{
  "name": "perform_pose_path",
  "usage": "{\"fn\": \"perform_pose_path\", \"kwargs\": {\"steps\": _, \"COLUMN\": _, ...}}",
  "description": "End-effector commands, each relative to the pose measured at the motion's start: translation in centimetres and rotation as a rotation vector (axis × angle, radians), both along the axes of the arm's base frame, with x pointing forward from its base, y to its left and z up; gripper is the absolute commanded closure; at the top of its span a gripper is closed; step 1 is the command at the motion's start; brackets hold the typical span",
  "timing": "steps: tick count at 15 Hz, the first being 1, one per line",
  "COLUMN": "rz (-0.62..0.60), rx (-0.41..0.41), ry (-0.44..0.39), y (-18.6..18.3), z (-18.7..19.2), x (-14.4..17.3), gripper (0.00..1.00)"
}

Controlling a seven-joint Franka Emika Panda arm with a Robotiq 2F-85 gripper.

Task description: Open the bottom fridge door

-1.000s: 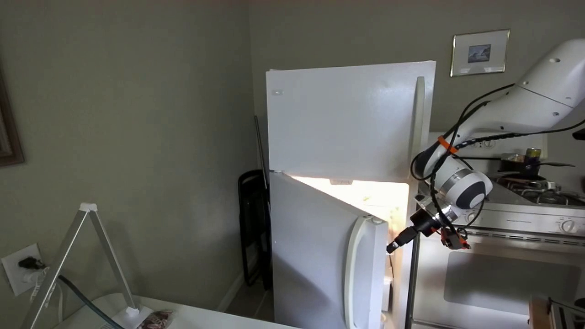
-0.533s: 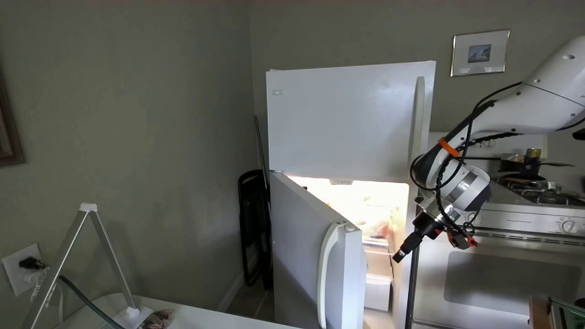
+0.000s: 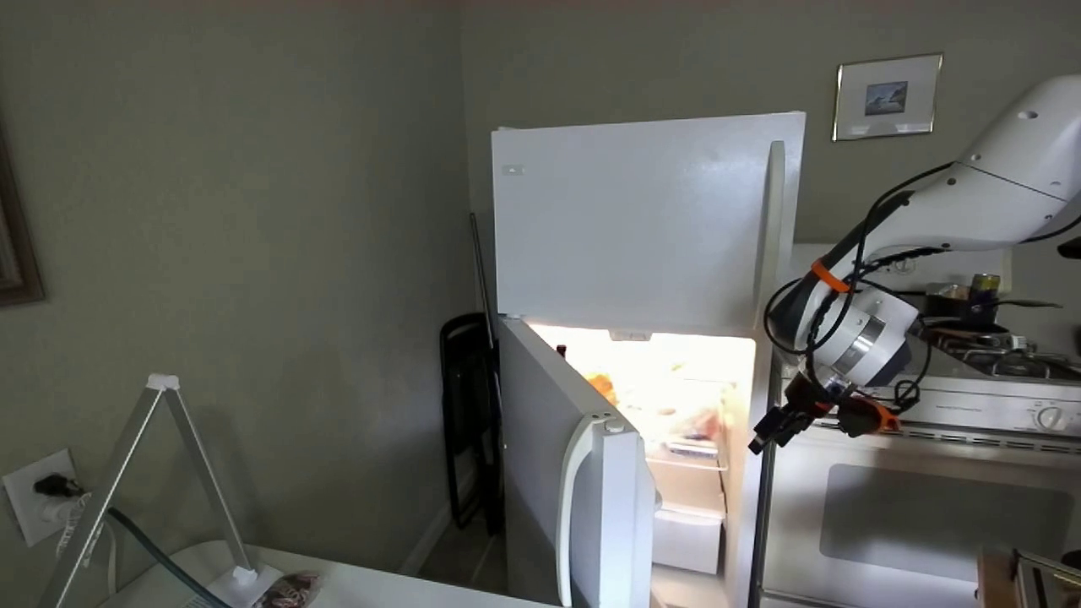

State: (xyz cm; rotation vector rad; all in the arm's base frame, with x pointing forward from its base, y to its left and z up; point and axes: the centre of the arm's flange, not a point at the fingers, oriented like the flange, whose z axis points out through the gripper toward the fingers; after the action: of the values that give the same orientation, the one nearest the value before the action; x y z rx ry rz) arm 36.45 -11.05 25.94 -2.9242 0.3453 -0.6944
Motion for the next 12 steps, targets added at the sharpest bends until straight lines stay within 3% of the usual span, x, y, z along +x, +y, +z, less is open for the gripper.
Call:
{"fn": "perform_pose_path", "kwargs": {"steps": 1, "rz": -0.183, "rx": -0.050, "ry": 0.034, "y": -2.7, "z": 1.6, "x": 0.2, "gripper": 0.00}}
{"fn": "perform_pose_path", "kwargs": {"steps": 6, "rz": -0.316, "rx": -0.032, "ry": 0.028, "y": -4.4, "z": 1.2, "x": 0.5, "gripper": 0.00}}
{"fn": "perform_pose_path", "kwargs": {"steps": 10, "rz": -0.334, "rx": -0.005, "ry": 0.009, "y": -4.3, "z": 1.7, "x": 0.8, "gripper": 0.00}}
{"fn": "perform_pose_path", "kwargs": {"steps": 12, "rz": -0.334, "rx": -0.031, "ry": -0.008, "y": -4.3, "z": 2.1, "x": 0.6, "gripper": 0.00}}
